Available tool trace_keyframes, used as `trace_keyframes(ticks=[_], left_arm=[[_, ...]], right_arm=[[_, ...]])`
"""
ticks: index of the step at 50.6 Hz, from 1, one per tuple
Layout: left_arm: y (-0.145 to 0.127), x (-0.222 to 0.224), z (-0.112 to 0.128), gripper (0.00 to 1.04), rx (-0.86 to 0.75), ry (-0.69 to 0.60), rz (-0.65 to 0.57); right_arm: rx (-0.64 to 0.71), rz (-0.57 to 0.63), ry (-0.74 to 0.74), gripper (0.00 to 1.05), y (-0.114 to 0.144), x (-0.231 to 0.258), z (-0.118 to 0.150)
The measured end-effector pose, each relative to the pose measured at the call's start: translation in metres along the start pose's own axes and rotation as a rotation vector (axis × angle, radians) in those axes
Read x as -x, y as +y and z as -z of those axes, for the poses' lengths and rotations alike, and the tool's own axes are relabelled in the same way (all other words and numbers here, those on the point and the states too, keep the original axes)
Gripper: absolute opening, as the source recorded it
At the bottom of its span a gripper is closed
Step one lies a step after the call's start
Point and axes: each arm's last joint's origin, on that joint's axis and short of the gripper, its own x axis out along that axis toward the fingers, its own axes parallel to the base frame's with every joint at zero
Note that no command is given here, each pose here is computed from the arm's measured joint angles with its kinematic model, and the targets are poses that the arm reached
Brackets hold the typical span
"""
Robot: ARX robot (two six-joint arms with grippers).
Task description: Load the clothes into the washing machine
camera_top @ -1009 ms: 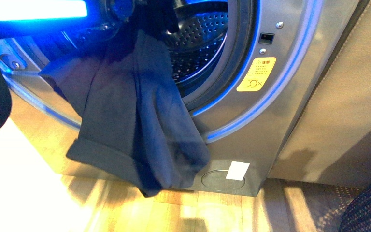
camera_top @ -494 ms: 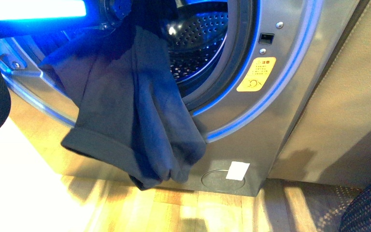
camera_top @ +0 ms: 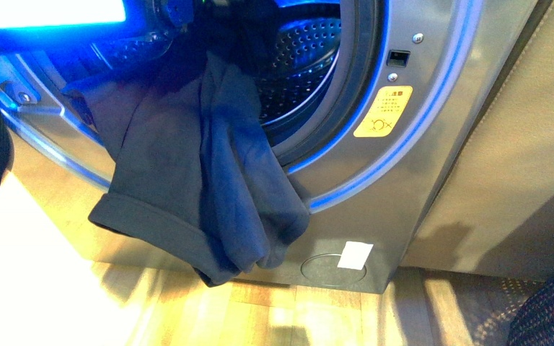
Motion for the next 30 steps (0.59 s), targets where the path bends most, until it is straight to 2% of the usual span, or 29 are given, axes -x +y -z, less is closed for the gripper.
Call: trace_keyframes(ticks=[6, 15, 30], left_arm=[[-0.004, 0.016, 0.021, 1.0, -0.037, 0.134, 0.032], [-0.009, 0.04, 0.039, 0.98, -0.062, 0.192, 0.077], [-0.003, 0.08, 0.029, 0.98, -0.08, 0.17, 0.117]], right_arm=[[0.0, 0.0, 0.0, 0.02, 0.0, 0.0, 0.0], [0.0, 0.0, 0.0, 0.02, 0.0, 0.0, 0.0], [0.0, 0.0, 0.0, 0.02, 0.0, 0.0, 0.0]])
